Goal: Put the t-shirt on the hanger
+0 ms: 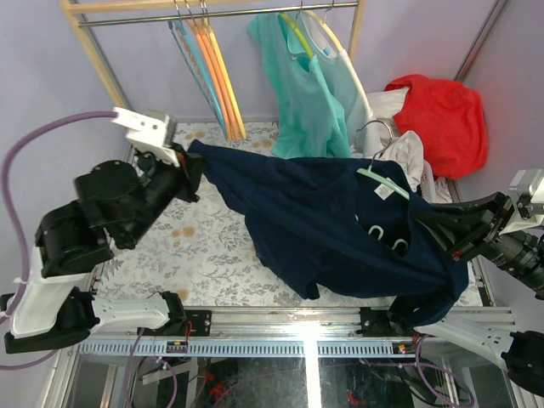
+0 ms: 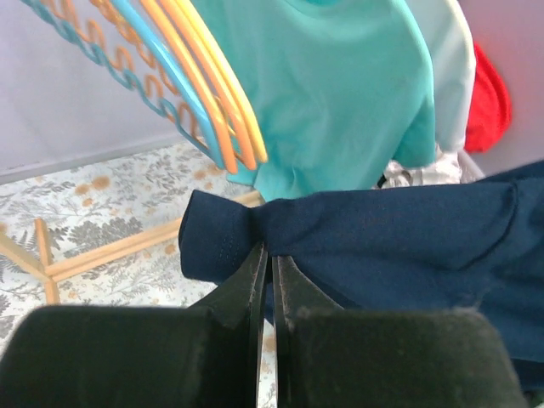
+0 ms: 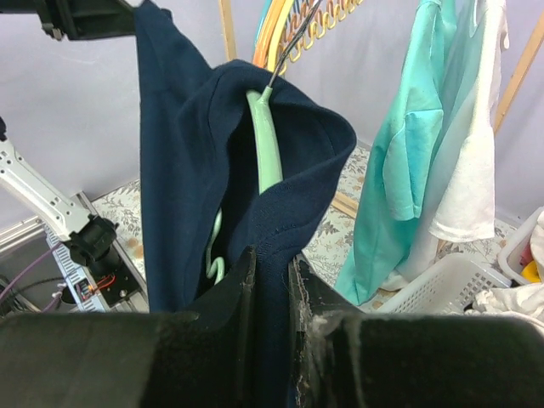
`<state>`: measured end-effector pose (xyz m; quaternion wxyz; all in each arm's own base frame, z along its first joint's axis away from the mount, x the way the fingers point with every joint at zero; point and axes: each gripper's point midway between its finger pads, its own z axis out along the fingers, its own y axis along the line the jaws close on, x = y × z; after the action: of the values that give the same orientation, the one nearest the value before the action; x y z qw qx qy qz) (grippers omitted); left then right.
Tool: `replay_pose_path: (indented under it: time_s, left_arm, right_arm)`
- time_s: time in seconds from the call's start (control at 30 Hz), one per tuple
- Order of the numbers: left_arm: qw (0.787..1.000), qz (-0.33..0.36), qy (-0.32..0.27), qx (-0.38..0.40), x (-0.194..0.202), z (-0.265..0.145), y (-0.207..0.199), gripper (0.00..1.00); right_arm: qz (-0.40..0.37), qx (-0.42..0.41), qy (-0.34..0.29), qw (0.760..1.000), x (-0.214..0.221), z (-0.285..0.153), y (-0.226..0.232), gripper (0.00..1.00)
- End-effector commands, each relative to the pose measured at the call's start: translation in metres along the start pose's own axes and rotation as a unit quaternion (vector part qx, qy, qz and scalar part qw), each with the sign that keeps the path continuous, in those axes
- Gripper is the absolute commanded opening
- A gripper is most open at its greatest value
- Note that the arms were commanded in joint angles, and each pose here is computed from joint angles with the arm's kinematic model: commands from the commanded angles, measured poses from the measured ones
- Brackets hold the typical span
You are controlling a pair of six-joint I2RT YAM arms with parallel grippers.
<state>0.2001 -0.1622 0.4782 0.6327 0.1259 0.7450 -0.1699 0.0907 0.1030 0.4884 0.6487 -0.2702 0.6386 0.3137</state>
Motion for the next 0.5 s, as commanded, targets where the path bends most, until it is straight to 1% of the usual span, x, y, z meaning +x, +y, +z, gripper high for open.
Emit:
replay_pose_path:
  time_s: [0.0,0.17,0.33,0.47]
  left_arm:
    - [0.995,-0.009,-0.028,-0.091,-0.028,-0.015,0.039,0.0]
    - [0.989,-0.021,-0.054,-0.133,-0.053,-0.024,0.055,0.0]
    - [0.979,-0.006,-0.047,-0.2,-0.045,-0.021,0.071,0.0]
    - [0.969,0.001,-0.057,-0.241,-0.047,-0.028,0.087,0.0]
  right_arm:
    - [0.007,-0.013,-0.072,0.997,-0.042,0.007,0.006,0.0]
    - [0.012,-0.021,-0.094,0.995,-0.051,0.003,0.009,0.0]
    - [0.017,-0.033,-0.13,0.991,-0.069,-0.002,0.013,0.0]
    - [0.02,-0.034,-0.167,0.985,-0.084,-0.005,0.013,0.0]
